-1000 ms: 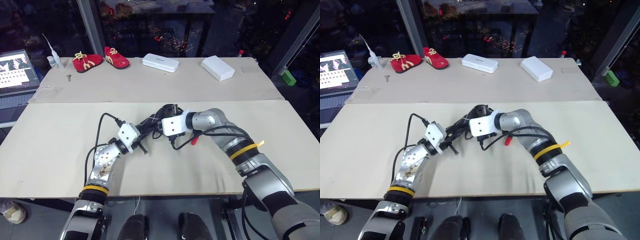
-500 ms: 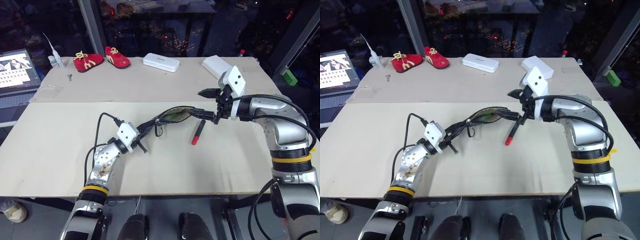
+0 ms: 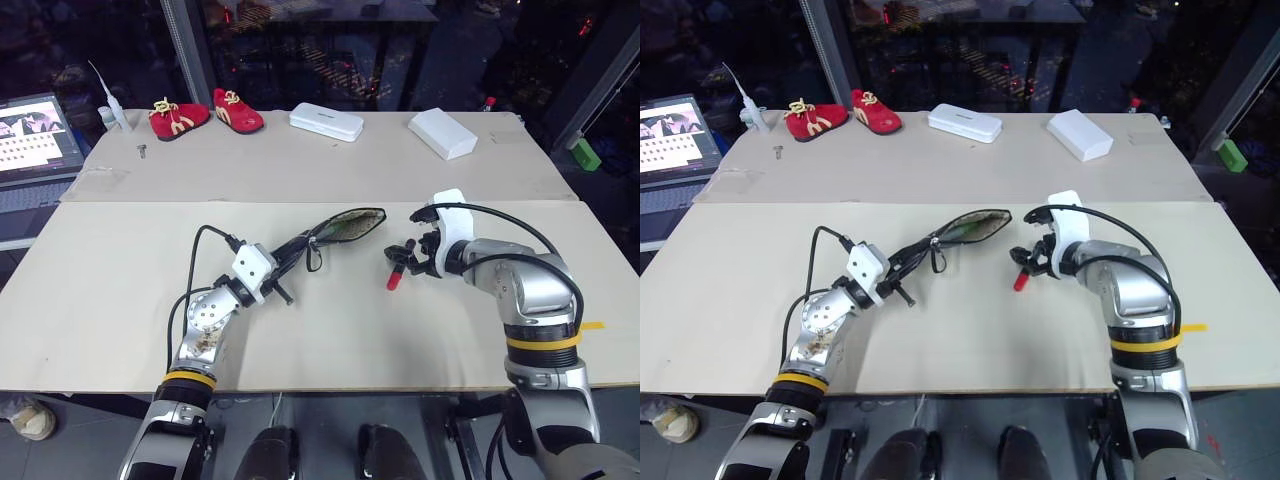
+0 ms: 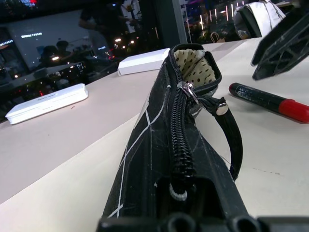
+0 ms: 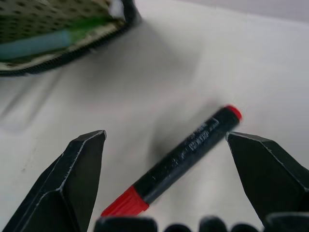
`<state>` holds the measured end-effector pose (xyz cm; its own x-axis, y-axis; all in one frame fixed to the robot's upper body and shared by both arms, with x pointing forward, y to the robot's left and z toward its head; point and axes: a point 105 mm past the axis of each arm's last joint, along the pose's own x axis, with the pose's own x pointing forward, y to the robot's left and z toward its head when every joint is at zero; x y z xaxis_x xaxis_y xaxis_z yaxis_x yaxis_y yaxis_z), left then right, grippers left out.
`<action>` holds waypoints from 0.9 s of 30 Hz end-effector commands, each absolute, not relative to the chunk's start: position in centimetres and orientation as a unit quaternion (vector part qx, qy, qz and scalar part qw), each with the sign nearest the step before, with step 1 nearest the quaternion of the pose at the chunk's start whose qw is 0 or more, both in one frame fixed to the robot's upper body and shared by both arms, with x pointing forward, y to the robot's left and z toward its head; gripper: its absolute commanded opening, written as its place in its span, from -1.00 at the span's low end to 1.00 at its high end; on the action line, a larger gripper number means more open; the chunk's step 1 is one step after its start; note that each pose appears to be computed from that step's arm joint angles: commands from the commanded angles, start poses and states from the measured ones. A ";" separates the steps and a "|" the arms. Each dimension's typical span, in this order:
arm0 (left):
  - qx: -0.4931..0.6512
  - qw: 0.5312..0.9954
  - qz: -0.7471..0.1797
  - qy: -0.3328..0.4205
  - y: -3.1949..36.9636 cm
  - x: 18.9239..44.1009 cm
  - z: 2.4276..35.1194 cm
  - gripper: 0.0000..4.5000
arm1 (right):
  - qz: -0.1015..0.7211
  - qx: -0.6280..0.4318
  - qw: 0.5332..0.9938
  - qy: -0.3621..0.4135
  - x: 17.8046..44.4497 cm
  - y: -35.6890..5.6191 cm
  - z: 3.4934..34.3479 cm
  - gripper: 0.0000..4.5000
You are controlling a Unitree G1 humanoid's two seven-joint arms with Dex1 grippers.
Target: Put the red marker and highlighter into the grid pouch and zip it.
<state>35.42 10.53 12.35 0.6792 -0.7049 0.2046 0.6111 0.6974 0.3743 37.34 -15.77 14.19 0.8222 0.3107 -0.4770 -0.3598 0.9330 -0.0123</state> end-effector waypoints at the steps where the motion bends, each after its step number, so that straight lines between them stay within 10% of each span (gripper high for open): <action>1: 0.138 0.903 -0.358 -0.194 10.2 35.2 13.5 -1.00 | 0.145 -0.040 0.961 0.232 37.7 -16.4 14.4 0.97; 21: 0.135 0.906 -0.350 -0.196 10.4 35.3 13.6 -1.00 | 0.114 -0.048 0.953 0.278 38.7 -15.7 9.6 0.97; 27: 0.134 0.907 -0.348 -0.197 10.4 35.3 13.6 -1.00 | 0.095 -0.053 0.953 0.282 38.2 -17.2 8.4 0.19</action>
